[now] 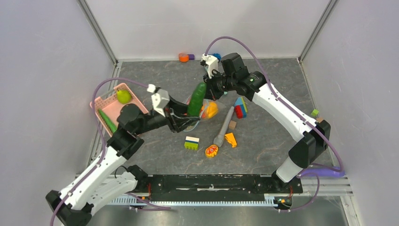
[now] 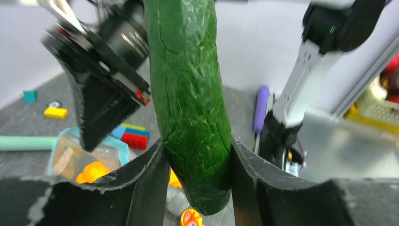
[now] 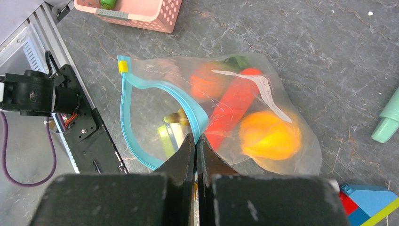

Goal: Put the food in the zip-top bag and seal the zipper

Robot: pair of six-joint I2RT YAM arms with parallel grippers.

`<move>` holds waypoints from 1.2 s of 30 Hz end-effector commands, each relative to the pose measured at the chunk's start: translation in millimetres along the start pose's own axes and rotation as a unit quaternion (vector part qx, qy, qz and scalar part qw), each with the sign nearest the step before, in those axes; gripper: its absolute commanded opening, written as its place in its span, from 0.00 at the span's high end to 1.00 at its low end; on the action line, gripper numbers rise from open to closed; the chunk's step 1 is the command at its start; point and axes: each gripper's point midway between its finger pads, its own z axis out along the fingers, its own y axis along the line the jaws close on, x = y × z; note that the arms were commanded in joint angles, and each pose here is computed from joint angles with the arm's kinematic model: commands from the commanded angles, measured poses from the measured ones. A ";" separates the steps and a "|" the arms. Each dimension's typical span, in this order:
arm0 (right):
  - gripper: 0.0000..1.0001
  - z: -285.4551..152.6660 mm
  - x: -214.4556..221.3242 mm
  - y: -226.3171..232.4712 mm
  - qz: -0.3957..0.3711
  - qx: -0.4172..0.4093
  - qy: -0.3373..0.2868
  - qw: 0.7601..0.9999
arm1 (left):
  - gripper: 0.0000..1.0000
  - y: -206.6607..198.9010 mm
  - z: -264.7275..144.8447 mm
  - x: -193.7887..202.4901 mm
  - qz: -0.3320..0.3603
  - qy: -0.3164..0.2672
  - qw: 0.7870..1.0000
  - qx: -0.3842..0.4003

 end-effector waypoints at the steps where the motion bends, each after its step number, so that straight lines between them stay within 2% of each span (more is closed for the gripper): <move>1: 1.00 -13.2 -26.2 15.2 -0.018 -0.020 -0.043 0.999 | 0.98 17.6 6.6 56.1 0.065 0.107 0.992 -0.014; 5: 1.00 -16.4 -26.9 16.3 -0.023 -0.019 -0.046 0.998 | 0.98 49.1 -0.3 87.3 0.052 0.153 0.983 -0.090; 10: 1.00 -15.0 -26.1 21.4 -0.024 -0.036 -0.044 0.998 | 0.98 77.9 -12.9 108.3 0.057 0.164 0.970 -0.168; 14: 1.00 -13.7 -26.1 22.7 -0.023 -0.042 -0.043 0.998 | 0.98 88.0 -17.6 115.8 0.069 0.172 0.964 -0.190; 23: 1.00 -16.7 -26.0 29.2 -0.029 -0.057 -0.045 0.997 | 0.98 122.8 -38.2 145.9 0.086 0.228 0.931 -0.273; 26: 1.00 -16.9 -25.7 29.0 -0.030 -0.057 -0.045 0.997 | 0.87 130.3 -49.0 145.8 0.094 0.227 0.921 -0.303; 28: 1.00 -17.1 -25.6 29.3 -0.031 -0.057 -0.045 0.997 | 0.77 129.1 -52.8 146.0 0.095 0.227 0.920 -0.305; 31: 1.00 -17.3 -25.9 29.2 -0.031 -0.057 -0.045 0.997 | 0.60 123.3 -53.7 145.9 0.092 0.223 0.925 -0.295; 36: 1.00 -17.0 -25.6 29.6 -0.031 -0.059 -0.044 0.997 | 0.39 117.0 -52.1 146.9 0.085 0.226 0.929 -0.280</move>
